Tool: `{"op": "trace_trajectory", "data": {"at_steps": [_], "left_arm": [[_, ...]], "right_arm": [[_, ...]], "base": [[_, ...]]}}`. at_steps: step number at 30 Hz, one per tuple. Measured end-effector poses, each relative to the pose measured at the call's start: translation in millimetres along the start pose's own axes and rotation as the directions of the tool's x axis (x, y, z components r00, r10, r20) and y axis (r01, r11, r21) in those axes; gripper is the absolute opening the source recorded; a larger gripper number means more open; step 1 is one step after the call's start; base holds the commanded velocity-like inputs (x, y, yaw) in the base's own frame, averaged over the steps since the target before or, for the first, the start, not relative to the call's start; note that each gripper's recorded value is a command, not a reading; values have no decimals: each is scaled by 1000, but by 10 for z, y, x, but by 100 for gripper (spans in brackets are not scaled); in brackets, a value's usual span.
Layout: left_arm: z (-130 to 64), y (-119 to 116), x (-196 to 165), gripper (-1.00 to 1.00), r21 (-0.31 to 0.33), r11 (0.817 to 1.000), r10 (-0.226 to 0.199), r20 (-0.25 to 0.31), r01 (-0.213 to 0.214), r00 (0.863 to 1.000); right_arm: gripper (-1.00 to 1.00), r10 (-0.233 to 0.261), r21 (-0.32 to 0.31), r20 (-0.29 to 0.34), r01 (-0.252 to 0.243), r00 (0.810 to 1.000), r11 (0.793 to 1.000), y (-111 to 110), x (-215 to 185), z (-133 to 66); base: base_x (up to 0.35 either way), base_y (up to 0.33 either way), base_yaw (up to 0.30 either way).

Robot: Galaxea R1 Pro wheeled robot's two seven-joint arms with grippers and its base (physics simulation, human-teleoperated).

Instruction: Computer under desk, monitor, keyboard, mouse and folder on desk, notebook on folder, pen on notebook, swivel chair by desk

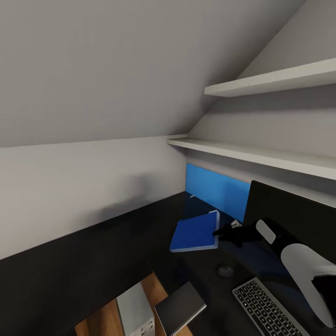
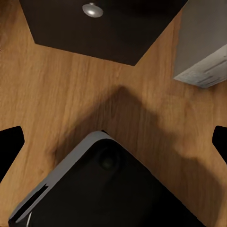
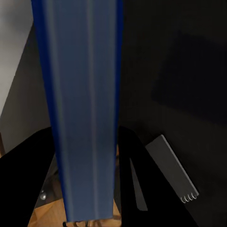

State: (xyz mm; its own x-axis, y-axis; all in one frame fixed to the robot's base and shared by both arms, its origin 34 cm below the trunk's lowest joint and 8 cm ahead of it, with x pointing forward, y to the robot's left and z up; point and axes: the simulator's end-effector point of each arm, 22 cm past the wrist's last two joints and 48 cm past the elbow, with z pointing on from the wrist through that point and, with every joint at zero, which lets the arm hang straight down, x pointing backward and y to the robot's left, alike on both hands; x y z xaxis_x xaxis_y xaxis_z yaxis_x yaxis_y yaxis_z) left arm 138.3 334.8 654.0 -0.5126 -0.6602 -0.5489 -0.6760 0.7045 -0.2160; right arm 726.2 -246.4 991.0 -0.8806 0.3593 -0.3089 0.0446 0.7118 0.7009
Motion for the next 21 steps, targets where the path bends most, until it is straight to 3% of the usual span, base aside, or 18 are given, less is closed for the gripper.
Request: {"op": "trace_trajectory", "data": {"at_steps": [6, 11, 21], "left_arm": [[62, 12, 33, 100, -1, 1000, -4, -2, 4, 1000], [115, 19, 57, 100, 0, 1000, -3, -2, 3, 1000], [223, -7, 120, 100, 9, 1000, -7, -3, 7, 1000]], "right_arm": [[-100, -4, -28, 5, 4, 1000, 1000, 38, -2, 58], [-100, -10, -167, 6, 11, 1000, 986, 303, 14, 82], [-100, -15, -226, 7, 16, 1000, 974, 337, 42, 146]], "base": [[0, 0, 0], [0, 0, 0], [0, 0, 0]]}}
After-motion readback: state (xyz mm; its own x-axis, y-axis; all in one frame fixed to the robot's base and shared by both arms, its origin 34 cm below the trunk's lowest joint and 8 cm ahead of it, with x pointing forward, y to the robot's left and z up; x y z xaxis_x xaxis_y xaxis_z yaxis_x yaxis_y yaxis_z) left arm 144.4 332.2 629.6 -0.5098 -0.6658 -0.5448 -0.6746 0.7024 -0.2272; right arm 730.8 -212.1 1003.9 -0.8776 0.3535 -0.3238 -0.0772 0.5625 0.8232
